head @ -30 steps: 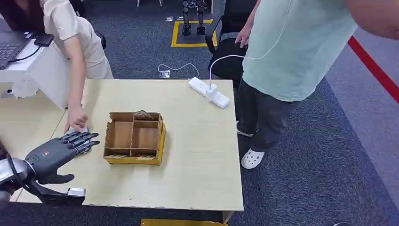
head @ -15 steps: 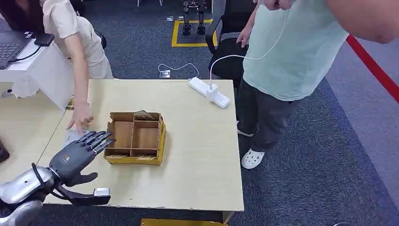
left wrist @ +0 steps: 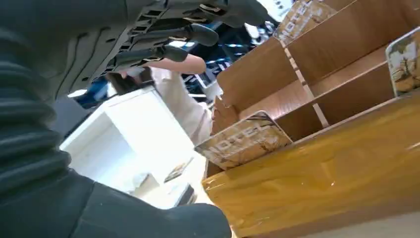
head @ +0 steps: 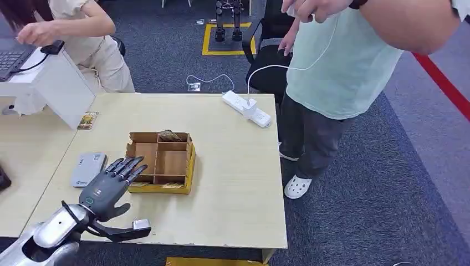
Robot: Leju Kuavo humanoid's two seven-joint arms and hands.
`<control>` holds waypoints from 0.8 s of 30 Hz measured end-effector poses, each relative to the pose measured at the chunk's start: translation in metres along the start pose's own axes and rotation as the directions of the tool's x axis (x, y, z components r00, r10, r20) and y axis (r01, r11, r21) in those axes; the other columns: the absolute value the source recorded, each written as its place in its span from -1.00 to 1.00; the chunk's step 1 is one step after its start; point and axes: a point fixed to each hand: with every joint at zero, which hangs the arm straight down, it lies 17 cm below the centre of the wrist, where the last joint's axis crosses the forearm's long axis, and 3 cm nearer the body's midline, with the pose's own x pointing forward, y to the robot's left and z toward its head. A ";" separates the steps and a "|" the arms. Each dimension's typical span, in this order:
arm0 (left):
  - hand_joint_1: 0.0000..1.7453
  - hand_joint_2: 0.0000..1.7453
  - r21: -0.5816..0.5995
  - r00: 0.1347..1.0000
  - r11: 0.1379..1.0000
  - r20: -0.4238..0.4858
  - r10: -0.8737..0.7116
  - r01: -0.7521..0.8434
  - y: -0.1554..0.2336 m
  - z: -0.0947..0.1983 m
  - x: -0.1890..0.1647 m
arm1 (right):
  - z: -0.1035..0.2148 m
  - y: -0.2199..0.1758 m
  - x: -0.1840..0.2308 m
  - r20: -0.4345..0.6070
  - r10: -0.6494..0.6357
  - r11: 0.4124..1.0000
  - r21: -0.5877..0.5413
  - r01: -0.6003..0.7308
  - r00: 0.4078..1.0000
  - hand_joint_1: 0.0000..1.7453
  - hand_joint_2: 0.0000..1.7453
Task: Pass the card to the sensor for recognition and then transmit it.
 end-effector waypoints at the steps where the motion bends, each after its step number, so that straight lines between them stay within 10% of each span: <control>1: -1.00 1.00 0.007 1.000 1.000 -0.013 0.004 -0.004 -0.001 -0.002 0.001 | 0.000 0.000 0.000 0.000 -0.002 1.000 -0.002 0.002 1.000 -1.00 -1.00; 24: -1.00 1.00 0.026 0.994 0.995 -0.047 0.101 -0.100 -0.016 -0.019 0.026 | 0.004 0.004 -0.007 -0.015 -0.012 1.000 -0.004 0.012 1.000 -1.00 -1.00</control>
